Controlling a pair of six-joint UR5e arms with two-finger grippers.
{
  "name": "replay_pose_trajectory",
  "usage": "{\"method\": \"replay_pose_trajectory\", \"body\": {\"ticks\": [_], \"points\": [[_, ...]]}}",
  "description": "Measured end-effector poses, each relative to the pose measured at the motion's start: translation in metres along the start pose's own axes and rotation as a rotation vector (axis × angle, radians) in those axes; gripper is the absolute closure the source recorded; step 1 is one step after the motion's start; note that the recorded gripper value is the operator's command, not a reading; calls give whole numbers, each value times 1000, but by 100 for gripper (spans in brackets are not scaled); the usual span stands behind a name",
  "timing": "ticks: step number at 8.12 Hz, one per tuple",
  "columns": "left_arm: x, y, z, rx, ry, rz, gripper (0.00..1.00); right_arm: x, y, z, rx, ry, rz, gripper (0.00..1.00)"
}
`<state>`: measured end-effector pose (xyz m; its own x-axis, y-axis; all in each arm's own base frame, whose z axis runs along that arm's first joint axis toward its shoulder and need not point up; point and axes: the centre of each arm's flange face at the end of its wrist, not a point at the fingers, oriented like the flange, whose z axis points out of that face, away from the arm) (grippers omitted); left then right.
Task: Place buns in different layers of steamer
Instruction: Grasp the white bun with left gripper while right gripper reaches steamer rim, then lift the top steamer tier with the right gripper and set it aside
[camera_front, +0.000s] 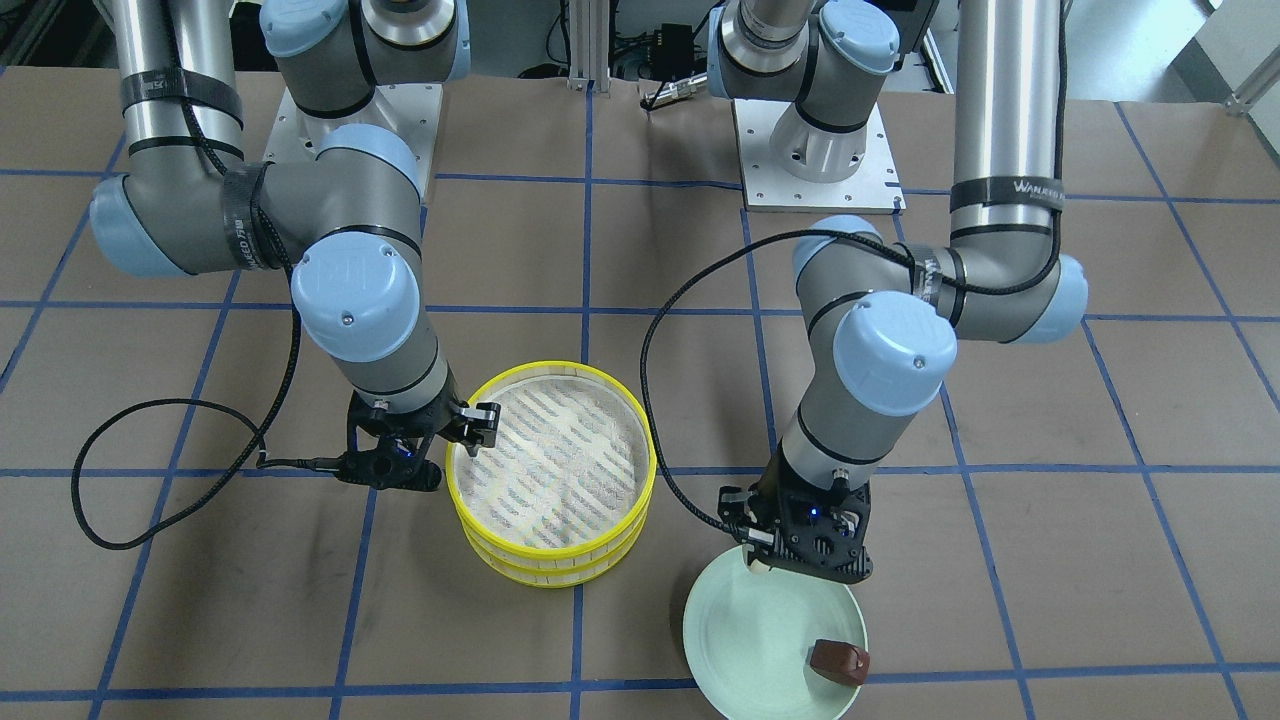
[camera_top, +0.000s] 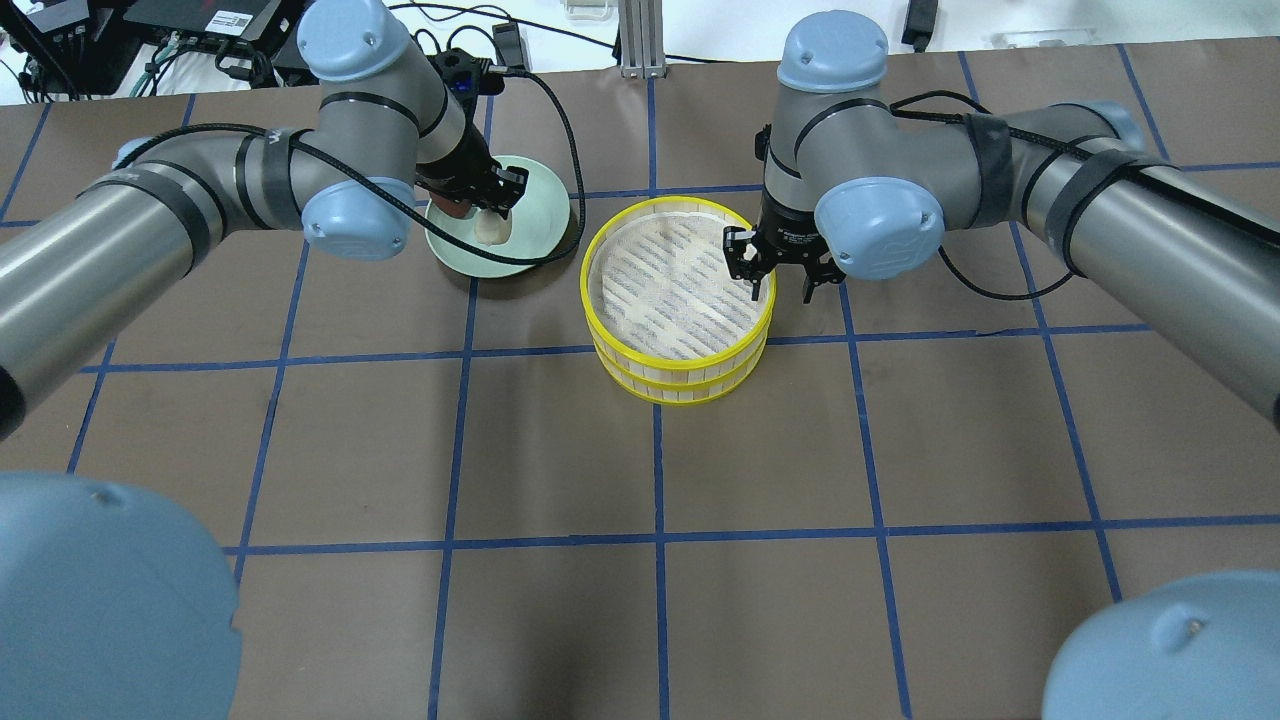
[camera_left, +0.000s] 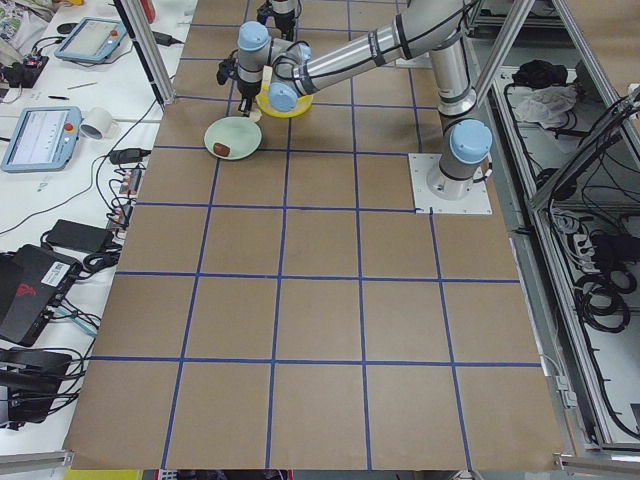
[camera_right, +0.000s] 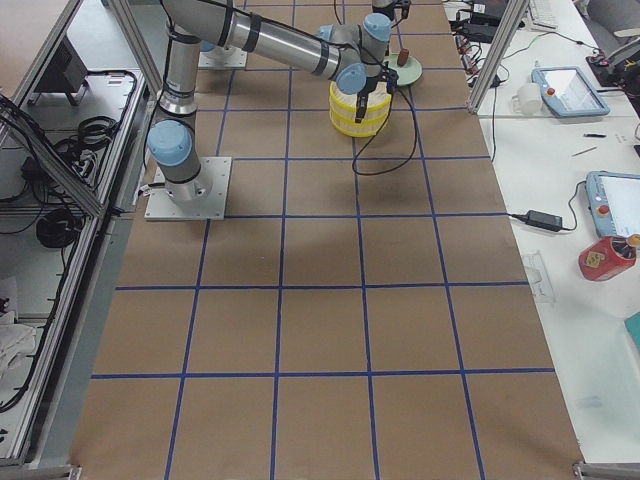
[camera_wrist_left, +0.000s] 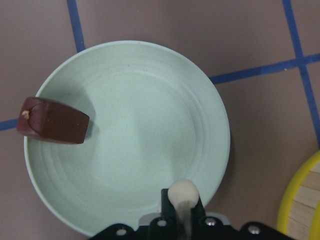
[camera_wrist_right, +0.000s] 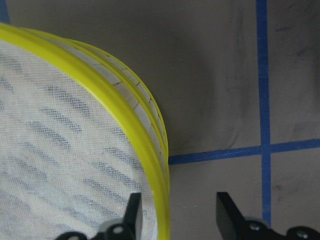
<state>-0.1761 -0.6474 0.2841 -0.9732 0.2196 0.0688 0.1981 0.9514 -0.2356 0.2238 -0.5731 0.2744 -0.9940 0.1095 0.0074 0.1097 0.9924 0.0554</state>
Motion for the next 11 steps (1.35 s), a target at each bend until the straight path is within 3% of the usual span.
{"method": "replay_pose_trajectory", "body": {"ticks": [3,7,9,11], "points": [[12,15,-54,-42,16,1,100,0,0,-1,3,-3,1,90],[15,21,-51,-69,25,-1,100,0,0,-10,18,0,-6,90],[19,22,-54,-64,26,2,100,6,6,-39,54,-1,-18,90],[37,24,-58,-60,30,14,100,24,20,-79,56,2,-44,90]]}}
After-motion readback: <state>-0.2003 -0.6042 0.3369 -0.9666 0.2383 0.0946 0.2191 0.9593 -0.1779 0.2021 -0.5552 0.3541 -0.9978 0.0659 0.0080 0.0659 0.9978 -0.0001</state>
